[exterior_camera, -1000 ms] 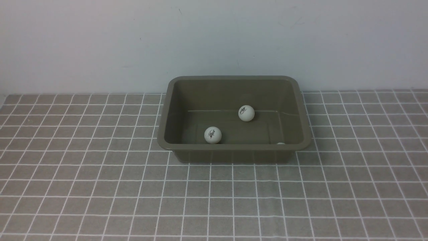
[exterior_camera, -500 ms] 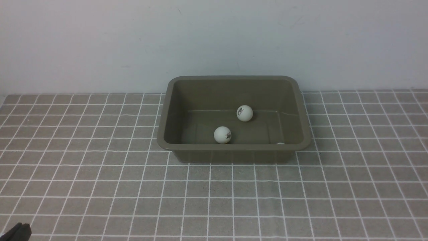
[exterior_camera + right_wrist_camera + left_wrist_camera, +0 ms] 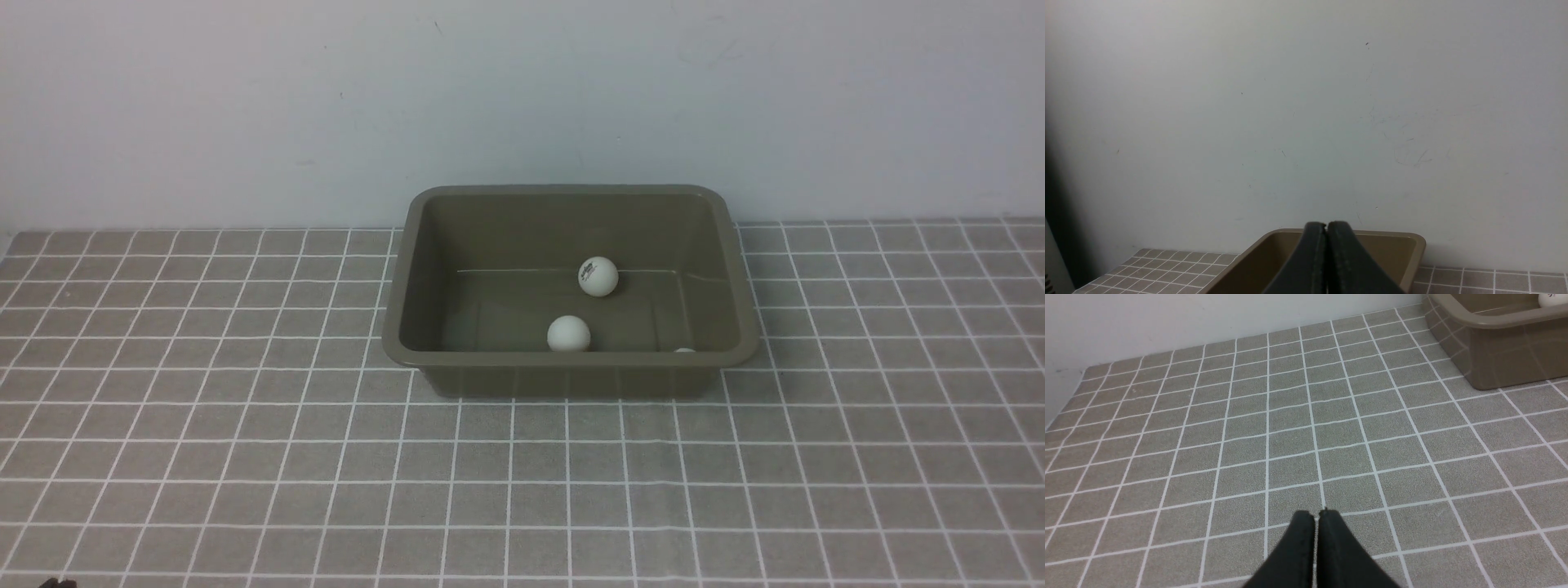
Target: Put the table tennis balls into the box on the grey coffee tablecloth.
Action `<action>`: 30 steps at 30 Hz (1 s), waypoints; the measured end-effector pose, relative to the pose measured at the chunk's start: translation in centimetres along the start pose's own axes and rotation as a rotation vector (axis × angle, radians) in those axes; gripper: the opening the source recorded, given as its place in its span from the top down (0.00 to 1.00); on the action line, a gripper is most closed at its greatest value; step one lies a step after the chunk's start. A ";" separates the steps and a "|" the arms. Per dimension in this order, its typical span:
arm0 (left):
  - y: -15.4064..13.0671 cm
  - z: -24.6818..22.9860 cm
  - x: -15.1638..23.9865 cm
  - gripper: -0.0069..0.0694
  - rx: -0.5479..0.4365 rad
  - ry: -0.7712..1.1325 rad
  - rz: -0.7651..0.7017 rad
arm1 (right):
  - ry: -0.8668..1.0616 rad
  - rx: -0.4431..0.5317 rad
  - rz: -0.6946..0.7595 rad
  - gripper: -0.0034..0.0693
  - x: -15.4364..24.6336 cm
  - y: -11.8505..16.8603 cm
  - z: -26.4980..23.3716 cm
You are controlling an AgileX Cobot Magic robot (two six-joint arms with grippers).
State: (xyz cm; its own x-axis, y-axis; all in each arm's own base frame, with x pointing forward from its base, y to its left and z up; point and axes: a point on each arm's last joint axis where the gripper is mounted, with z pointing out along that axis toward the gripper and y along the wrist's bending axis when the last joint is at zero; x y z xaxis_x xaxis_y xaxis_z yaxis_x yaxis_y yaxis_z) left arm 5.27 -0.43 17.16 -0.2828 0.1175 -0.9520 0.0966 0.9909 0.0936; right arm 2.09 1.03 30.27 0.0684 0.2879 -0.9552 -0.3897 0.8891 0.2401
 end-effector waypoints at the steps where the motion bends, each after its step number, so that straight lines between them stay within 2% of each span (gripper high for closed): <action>1: 0.0 0.0 0.0 0.92 0.000 0.000 0.000 | 0.000 0.000 0.000 0.97 0.0 0.0 0.0; 15: 0.0 0.0 0.0 0.92 0.000 0.001 -0.001 | 0.000 0.000 -0.001 0.97 0.0 0.0 0.0; 20: 0.0 0.0 0.0 0.92 0.000 0.001 -0.001 | 0.004 0.020 -0.100 0.97 0.0 -0.2 0.0; 24: 0.0 0.0 0.0 0.92 0.000 0.001 -0.001 | 0.041 0.068 -0.235 0.97 0.6 -0.7 0.1; 27: 0.0 0.0 0.0 0.92 0.000 0.001 -0.001 | 0.065 0.154 -0.313 0.97 1.5 -1.3 0.3; 28: 0.0 0.0 0.0 0.92 0.000 0.001 -0.001 | 0.101 0.231 -0.348 0.97 2.7 -2.0 0.4; 30: 0.0 0.0 0.0 0.92 0.000 0.001 -0.001 | 0.142 0.306 -0.366 0.97 4.2 -2.8 0.6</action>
State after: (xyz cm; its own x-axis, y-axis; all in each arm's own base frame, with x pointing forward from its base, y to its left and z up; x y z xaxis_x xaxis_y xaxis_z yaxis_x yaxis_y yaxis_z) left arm 5.27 -0.43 17.15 -0.2838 0.1169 -0.9517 0.0965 0.9910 0.0929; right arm 4.01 -0.01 25.72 0.0163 -0.0954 -0.9953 -0.0746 0.9925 -0.0964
